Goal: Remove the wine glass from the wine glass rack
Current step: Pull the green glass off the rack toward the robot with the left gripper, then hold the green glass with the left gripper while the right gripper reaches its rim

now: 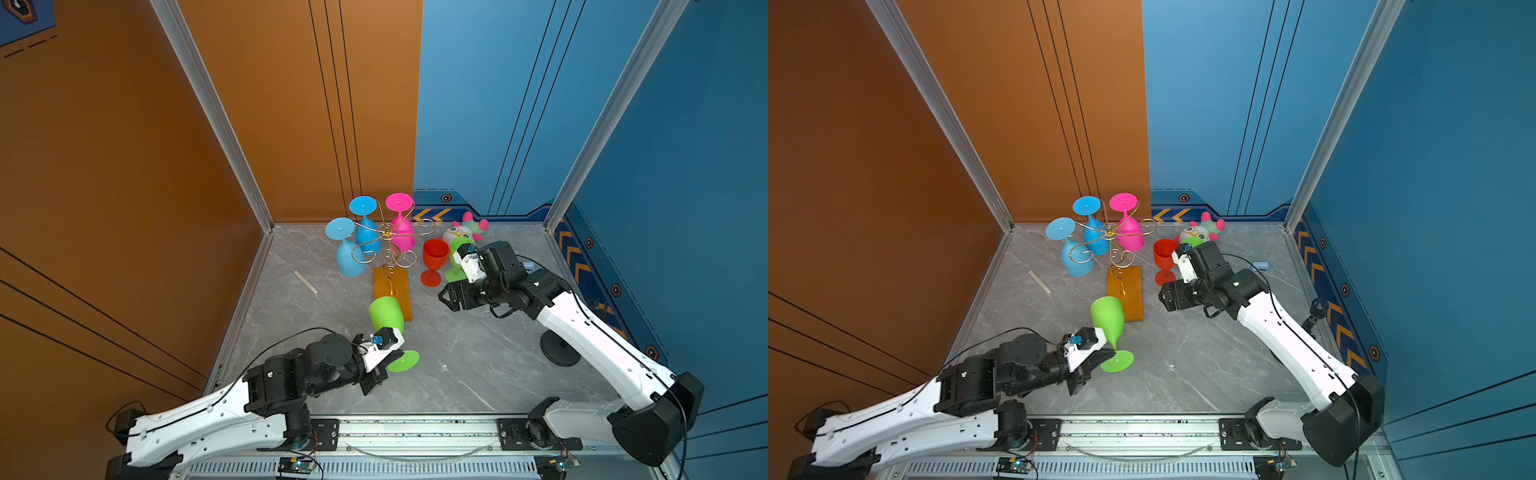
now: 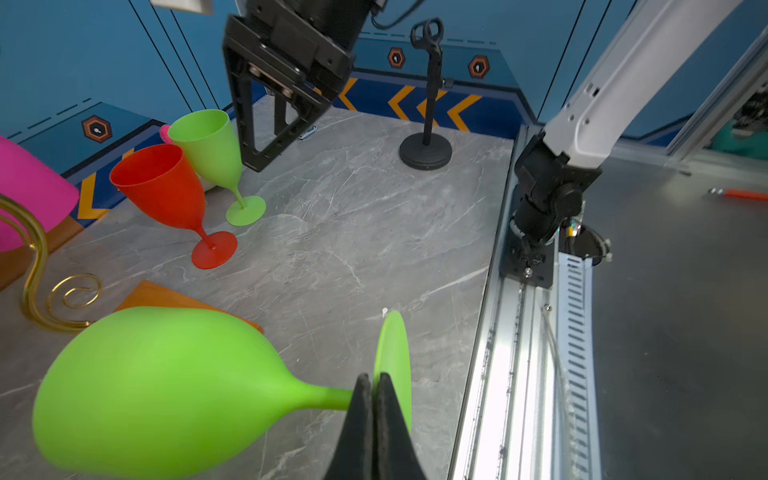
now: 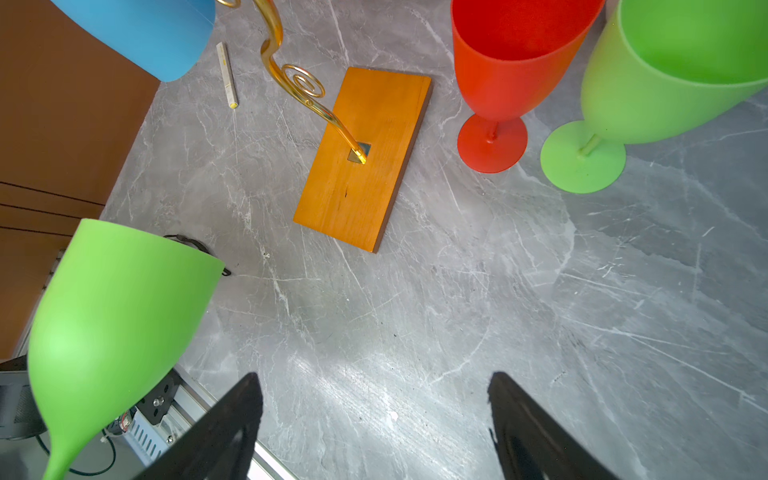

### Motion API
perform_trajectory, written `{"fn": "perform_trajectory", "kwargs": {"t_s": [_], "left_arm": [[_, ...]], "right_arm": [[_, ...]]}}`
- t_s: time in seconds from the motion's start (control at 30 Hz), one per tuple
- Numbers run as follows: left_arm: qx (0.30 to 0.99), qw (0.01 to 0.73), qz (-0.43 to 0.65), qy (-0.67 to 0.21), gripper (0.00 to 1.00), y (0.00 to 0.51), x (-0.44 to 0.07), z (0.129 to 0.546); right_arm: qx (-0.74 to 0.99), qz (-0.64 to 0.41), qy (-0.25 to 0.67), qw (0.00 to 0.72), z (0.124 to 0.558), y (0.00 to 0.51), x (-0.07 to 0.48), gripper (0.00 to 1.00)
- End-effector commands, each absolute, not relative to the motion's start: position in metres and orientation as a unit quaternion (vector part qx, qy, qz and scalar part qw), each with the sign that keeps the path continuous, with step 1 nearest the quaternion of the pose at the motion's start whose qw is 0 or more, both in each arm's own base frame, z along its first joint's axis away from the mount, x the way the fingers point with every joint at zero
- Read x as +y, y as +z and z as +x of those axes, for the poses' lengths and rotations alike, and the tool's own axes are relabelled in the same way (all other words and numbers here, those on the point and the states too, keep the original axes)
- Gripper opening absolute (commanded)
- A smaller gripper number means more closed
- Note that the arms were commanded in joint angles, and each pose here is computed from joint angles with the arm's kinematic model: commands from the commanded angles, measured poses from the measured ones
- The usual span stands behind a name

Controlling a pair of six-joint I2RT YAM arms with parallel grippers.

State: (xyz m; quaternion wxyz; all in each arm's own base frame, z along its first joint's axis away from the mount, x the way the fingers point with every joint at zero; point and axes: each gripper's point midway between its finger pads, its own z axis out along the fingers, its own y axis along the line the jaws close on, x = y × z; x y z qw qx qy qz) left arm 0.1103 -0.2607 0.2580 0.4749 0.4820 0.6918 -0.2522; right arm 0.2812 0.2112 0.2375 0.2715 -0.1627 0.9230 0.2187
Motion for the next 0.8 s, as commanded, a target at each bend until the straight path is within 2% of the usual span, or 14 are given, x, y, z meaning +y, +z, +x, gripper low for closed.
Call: {"fn": "perform_trajectory", "kwargs": {"t_s": [0.0,0.47,0.77], "left_arm": [[0.656,0.520,0.531,-0.132,0.00,0.255,-0.262,0.120],[0.520,0.542,0.657,0.065,0.00,0.230,-0.294,0.105],[0.486,0.520,0.687,0.146,0.00,0.211,-0.294,0.112]], "right_arm": [[0.927,-0.157,0.226,0.257,0.279,0.243,0.209,0.87],[0.913,-0.163,0.292,0.234,0.275,0.265,0.225,0.85],[0.910,-0.157,0.288,0.255,0.284,0.287,0.225,0.81]]}}
